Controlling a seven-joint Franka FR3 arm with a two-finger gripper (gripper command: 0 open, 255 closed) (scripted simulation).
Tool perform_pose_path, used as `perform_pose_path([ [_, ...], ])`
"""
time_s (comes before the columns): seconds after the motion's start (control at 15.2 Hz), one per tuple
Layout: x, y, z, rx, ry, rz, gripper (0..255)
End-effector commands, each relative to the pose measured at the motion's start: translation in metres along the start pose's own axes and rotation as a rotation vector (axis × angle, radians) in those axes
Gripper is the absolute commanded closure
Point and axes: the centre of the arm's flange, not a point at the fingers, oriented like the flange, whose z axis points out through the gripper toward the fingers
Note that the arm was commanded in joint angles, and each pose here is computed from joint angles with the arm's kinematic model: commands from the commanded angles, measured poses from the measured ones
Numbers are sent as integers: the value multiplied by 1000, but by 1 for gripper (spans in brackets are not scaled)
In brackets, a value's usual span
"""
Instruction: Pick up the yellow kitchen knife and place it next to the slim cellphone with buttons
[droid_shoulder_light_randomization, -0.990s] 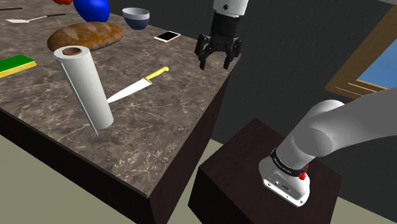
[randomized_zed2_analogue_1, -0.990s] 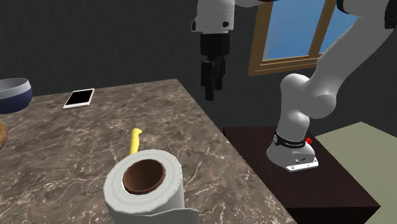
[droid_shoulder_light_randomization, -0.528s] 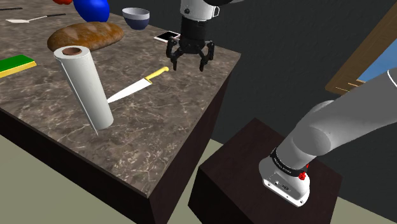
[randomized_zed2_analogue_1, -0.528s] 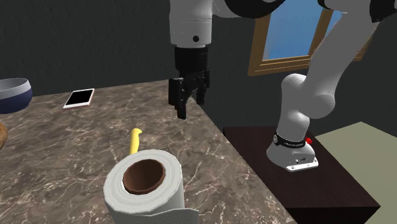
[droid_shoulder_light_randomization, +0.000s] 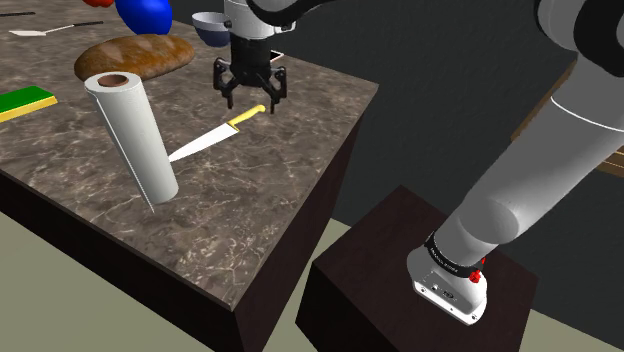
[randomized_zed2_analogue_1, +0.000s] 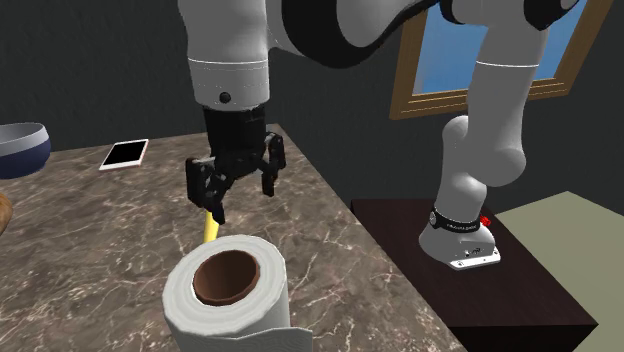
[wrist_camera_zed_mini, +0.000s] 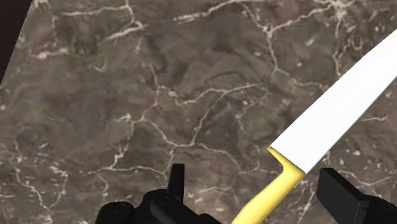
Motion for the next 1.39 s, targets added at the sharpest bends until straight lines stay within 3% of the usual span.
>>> perform_pose_path([
  [0.0,9,-25,6,-4,15,52,0],
  [0.2,23,-60,17,-12,36,119,0],
  [0.73,24,-59,57,-12,36,119,0],
  [1.25,24,-59,57,-12,36,119,0],
  [1.32,24,-59,57,-12,36,119,255],
])
